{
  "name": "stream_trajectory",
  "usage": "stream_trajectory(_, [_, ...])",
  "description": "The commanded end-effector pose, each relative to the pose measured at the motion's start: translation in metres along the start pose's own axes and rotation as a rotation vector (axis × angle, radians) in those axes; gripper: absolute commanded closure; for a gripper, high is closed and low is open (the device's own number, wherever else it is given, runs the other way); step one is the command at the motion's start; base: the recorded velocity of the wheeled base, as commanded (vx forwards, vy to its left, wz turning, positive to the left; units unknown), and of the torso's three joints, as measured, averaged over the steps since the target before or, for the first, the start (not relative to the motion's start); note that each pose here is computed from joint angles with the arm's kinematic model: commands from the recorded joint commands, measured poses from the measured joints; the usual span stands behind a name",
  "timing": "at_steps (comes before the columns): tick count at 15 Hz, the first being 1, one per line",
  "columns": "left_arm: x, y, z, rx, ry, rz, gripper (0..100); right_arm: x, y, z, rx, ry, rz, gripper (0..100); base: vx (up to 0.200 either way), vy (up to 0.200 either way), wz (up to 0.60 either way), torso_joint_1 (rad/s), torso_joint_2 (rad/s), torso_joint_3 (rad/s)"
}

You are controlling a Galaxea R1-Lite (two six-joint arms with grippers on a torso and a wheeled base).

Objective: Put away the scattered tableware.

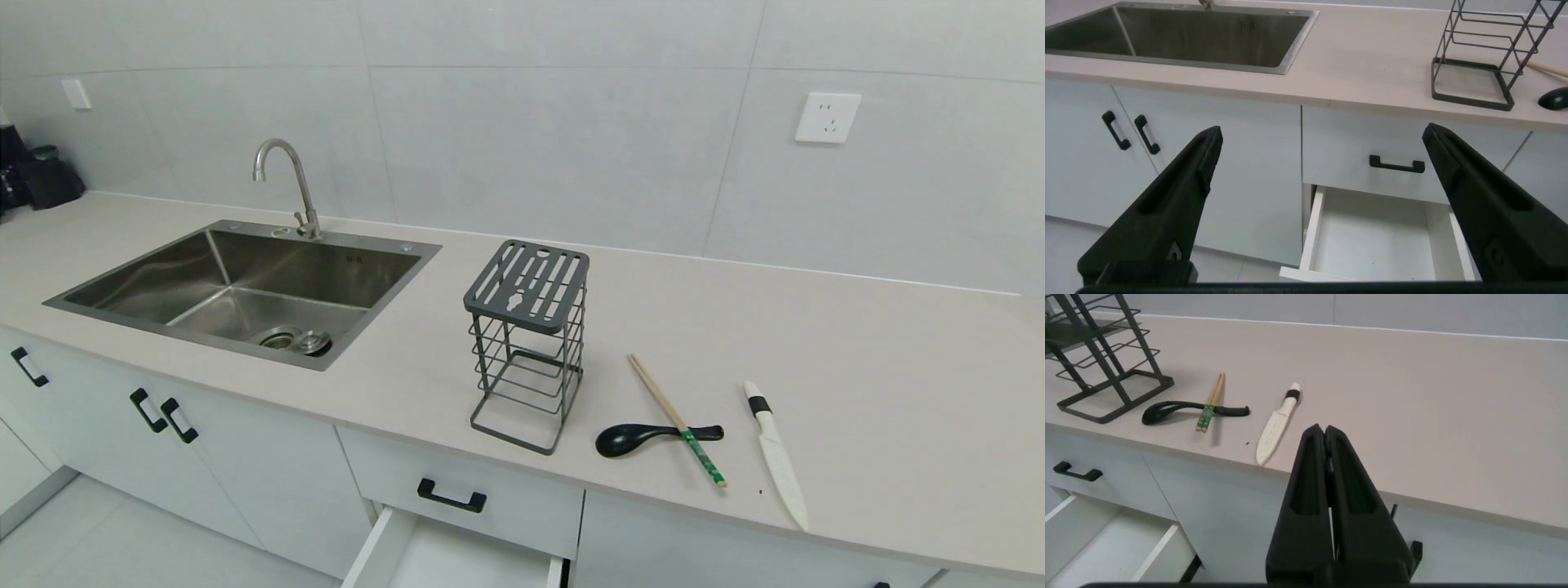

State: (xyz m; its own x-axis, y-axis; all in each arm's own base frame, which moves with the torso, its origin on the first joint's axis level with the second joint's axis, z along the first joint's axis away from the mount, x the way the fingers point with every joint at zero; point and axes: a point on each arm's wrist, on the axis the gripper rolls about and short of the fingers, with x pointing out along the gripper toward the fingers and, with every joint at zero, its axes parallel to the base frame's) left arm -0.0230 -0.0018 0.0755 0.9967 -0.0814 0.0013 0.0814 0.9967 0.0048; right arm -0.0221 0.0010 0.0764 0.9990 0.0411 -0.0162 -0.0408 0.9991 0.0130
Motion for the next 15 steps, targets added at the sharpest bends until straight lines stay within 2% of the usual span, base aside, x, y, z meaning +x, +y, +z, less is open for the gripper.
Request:
stream_trajectory(1, [0.000, 0.000, 0.000, 0.000, 0.001, 0.000, 0, 0.000, 0.000, 0.000, 0.000, 0.001, 0.000, 100, 0.000, 0.000, 0.00, 0.000, 0.00, 0.000])
stream_trajectory(7, [0.000, 0.000, 0.000, 0.000, 0.001, 0.000, 0, 0.000, 0.000, 0.001, -0.007, -0.012, 0.002, 100, 0.000, 0.000, 0.00, 0.000, 0.00, 0.000])
stream_trajectory(8, [0.000, 0.000, 0.000, 0.000, 0.001, 0.000, 0, 0.000, 0.000, 0.006, -0.003, -0.059, 0.004, 100, 0.000, 0.000, 0.00, 0.000, 0.00, 0.000])
stream_trajectory(10, [0.000, 0.000, 0.000, 0.000, 0.001, 0.000, 0, -0.003, 0.001, 0.024, -0.031, -0.238, 0.022, 100, 0.000, 0.000, 0.00, 0.000, 0.00, 0.000])
stream_trajectory(12, [0.000, 0.000, 0.000, 0.000, 0.001, 0.000, 0, -0.005, 0.003, 0.030, -0.079, -0.242, 0.113, 100, 0.000, 0.000, 0.00, 0.000, 0.00, 0.000])
stream_trajectory(13, [0.000, 0.000, 0.000, 0.000, 0.001, 0.000, 0, -0.006, 0.005, 0.032, -0.091, -0.160, 0.170, 0, 0.000, 0.000, 0.00, 0.000, 0.00, 0.000])
stream_trajectory(14, [0.000, 0.000, 0.000, 0.000, 0.001, 0.000, 0, -0.006, 0.005, 0.034, -0.090, -0.097, 0.197, 0, 0.000, 0.000, 0.00, 0.000, 0.00, 0.000])
stream_trajectory(15, [0.000, 0.000, 0.000, 0.000, 0.001, 0.000, 0, -0.008, 0.007, 0.043, -0.073, 0.028, 0.277, 0, 0.000, 0.000, 0.00, 0.000, 0.00, 0.000])
